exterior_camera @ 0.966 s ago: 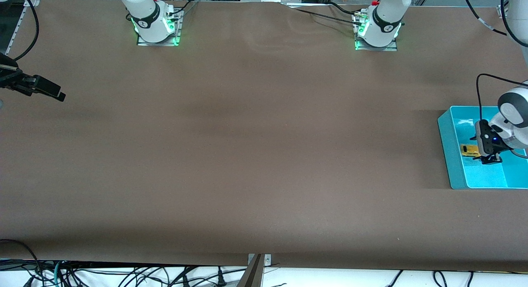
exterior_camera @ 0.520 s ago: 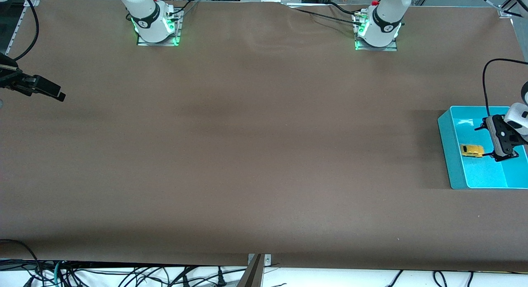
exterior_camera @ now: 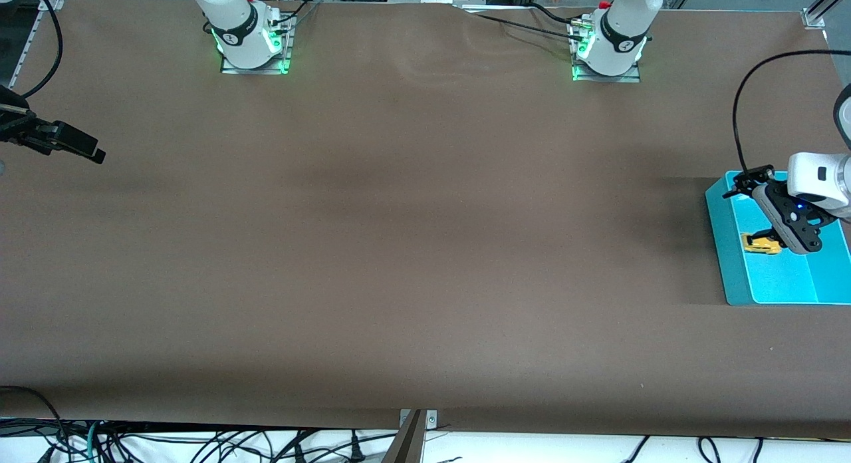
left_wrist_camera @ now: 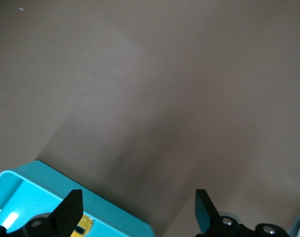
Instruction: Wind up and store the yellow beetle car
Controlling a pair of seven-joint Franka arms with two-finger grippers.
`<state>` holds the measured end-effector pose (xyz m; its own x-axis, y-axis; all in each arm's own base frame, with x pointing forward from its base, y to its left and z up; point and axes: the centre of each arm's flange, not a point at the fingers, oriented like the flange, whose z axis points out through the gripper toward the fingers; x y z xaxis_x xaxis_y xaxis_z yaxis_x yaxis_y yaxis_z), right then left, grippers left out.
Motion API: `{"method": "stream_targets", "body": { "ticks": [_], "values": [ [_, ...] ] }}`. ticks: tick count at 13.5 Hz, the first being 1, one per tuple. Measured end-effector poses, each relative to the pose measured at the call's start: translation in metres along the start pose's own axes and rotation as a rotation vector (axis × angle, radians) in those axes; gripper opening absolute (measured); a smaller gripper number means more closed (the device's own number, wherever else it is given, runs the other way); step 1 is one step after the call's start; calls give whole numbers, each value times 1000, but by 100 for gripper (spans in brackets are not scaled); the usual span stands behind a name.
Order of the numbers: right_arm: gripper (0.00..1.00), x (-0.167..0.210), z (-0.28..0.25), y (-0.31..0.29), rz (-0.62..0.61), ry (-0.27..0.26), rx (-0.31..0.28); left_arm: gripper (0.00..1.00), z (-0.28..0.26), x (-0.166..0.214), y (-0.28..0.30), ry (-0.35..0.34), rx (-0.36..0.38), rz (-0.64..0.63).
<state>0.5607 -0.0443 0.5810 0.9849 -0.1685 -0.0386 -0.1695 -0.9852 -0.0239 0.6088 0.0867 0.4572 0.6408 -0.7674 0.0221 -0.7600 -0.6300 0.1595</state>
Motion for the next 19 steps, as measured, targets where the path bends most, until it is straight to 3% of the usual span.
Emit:
{"method": "stream_targets", "body": {
  "ticks": [3, 6, 12, 16, 19],
  "values": [
    [100, 0, 0, 0, 0, 0, 0, 100, -48, 32, 43, 20, 35, -257],
    [100, 0, 0, 0, 0, 0, 0, 100, -80, 26, 67, 32, 43, -519],
    [100, 0, 0, 0, 0, 0, 0, 100, -105, 10, 92, 1, 17, -843],
    [100, 0, 0, 0, 0, 0, 0, 100, -102, 29, 108, -12, 15, -827],
    [100, 0, 0, 0, 0, 0, 0, 100, -106, 32, 112, -23, 54, -809]
  ]
}}
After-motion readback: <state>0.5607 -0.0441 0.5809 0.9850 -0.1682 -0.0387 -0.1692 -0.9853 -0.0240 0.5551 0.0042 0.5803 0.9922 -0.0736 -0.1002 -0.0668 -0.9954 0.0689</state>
